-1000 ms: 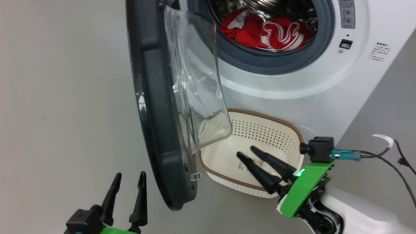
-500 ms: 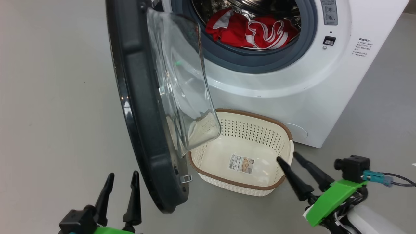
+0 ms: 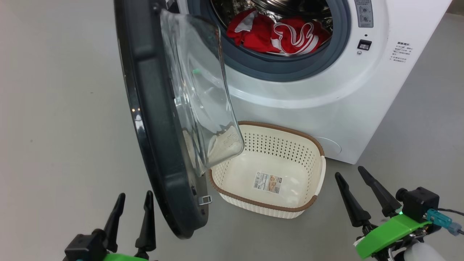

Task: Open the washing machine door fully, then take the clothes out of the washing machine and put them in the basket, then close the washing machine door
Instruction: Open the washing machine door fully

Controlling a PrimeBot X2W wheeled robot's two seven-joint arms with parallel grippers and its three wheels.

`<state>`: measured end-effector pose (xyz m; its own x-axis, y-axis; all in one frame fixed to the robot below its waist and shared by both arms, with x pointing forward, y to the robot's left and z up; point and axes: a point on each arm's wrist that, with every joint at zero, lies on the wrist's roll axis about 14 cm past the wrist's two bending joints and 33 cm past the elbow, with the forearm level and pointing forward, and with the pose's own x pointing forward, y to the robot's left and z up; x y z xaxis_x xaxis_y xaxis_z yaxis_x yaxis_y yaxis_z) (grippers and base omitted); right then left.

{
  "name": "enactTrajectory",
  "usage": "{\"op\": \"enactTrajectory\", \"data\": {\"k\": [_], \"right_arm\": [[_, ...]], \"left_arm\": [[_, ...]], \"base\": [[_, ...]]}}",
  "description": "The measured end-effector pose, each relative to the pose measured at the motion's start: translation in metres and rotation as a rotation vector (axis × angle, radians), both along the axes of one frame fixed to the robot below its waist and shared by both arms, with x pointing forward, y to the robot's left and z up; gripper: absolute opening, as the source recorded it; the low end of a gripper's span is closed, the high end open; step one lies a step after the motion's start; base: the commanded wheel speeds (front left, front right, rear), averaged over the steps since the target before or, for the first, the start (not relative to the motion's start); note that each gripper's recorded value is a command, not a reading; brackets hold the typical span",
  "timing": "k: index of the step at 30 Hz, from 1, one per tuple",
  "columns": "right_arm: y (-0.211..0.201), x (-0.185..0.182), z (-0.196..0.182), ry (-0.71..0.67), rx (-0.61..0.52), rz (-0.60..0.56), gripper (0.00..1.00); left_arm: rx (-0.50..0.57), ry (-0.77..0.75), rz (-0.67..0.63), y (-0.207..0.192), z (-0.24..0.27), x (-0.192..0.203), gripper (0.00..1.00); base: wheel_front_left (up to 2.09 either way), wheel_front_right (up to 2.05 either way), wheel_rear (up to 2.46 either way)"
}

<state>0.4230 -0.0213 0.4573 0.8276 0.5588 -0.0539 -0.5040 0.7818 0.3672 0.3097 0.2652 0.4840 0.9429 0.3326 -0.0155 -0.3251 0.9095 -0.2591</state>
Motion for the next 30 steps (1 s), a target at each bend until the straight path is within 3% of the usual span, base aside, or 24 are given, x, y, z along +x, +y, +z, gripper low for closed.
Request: {"op": "enactTrajectory", "data": {"k": [14,26,27,28,29,30], "right_arm": [[-0.045,0.004,0.006,-0.052,-0.028,-0.189,1.0],[-0.047,-0.01,-0.007,-0.013,-0.044,-0.205,1.0],[-0.047,-0.01,-0.007,-0.013,-0.043,-0.205,1.0],[-0.047,-0.01,-0.007,-0.014,-0.043,-0.206,1.0],[-0.047,-0.01,-0.006,-0.015,-0.043,-0.206,1.0],[-0.047,-0.01,-0.006,-0.016,-0.042,-0.207,1.0]], "left_arm": [[0.004,-0.001,0.009,0.003,0.001,-0.001,1.0],[0.002,-0.006,0.0,0.001,0.002,0.0,1.0],[0.002,-0.007,-0.001,0.001,0.002,0.0,0.95],[0.002,-0.009,-0.001,0.001,0.002,0.0,0.66],[0.003,-0.011,-0.002,0.001,0.003,0.0,0.11],[0.003,-0.014,-0.002,0.001,0.004,0.0,0.0]], "base": [[0.0,0.0,0.0],[0.0,0.0,0.0],[0.0,0.0,0.0],[0.0,0.0,0.0],[0.0,0.0,0.0],[0.0,0.0,0.0]]}}
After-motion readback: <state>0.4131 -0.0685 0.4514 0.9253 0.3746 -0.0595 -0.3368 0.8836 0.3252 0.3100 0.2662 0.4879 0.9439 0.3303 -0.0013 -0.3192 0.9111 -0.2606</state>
